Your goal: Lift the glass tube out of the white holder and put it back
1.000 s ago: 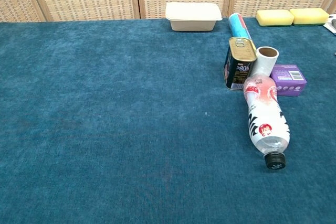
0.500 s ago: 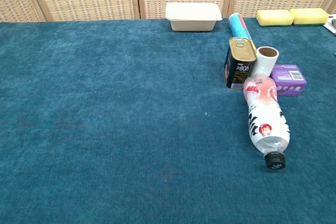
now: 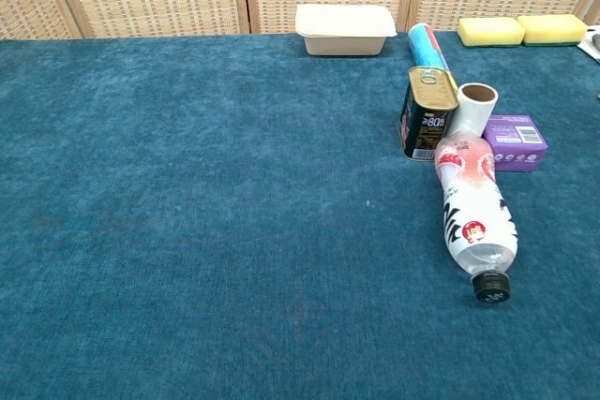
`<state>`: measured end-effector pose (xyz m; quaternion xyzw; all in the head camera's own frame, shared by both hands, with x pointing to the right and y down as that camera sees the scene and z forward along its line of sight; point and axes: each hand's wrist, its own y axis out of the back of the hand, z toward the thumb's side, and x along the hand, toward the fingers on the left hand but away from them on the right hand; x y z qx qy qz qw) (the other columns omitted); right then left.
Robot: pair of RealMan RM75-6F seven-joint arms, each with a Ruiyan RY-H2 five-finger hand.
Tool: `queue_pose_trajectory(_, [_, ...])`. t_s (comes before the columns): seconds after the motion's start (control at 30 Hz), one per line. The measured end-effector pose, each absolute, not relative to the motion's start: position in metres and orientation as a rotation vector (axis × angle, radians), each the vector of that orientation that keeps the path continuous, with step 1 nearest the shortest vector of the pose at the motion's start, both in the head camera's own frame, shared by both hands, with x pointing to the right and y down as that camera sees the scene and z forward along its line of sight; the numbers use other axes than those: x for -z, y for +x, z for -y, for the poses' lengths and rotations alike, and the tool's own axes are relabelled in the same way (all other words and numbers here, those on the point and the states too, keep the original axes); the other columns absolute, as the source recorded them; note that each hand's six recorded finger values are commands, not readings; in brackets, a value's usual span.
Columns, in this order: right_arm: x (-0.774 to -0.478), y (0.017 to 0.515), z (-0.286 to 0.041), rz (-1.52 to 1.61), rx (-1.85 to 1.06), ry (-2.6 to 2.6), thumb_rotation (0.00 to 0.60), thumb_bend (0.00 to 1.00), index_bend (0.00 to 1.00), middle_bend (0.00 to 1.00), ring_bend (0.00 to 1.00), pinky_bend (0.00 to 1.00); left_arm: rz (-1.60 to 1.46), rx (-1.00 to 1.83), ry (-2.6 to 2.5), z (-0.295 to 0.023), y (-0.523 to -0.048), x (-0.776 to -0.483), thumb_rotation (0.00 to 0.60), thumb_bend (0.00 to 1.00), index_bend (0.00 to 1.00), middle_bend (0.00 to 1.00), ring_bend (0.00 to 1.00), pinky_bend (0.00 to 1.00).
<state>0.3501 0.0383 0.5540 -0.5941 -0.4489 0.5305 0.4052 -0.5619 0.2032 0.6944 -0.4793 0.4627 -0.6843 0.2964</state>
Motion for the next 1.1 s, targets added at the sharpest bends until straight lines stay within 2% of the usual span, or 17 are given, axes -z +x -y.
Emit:
queue_pose_trajectory(0.17, [-0.556, 0.338, -0.049, 1.201, -1.318, -1.643, 0.600, 0.36, 0.78, 1.00, 1.00, 0.88, -1.233, 1.817, -1.276, -0.204, -0.562, -0.694, 0.600, 0.15, 0.45, 0.42, 0.23, 0.32])
queue_pose_trajectory(0.53, [-0.536, 0.285, -0.077, 1.175, -1.135, -1.884, 0.600, 0.36, 0.78, 1.00, 1.00, 0.88, -1.233, 1.816, -1.277, -0.204, -0.562, -0.694, 0.600, 0.15, 0.45, 0.42, 0.23, 0.32])
queue_pose_trajectory(0.9, [-0.547, 0.230, -0.060, 1.165, -1.086, -1.989, 0.600, 0.36, 0.78, 1.00, 1.00, 0.88, -1.234, 1.817, -1.279, -0.204, -0.562, -0.694, 0.600, 0.15, 0.45, 0.42, 0.23, 0.32])
queue_pose_trajectory(1.1, [-0.556, 0.218, -0.052, 1.174, -1.090, -1.998, 0.600, 0.36, 0.78, 1.00, 1.00, 0.88, -1.234, 1.817, -1.279, -0.203, -0.562, -0.694, 0.600, 0.15, 0.45, 0.42, 0.23, 0.32])
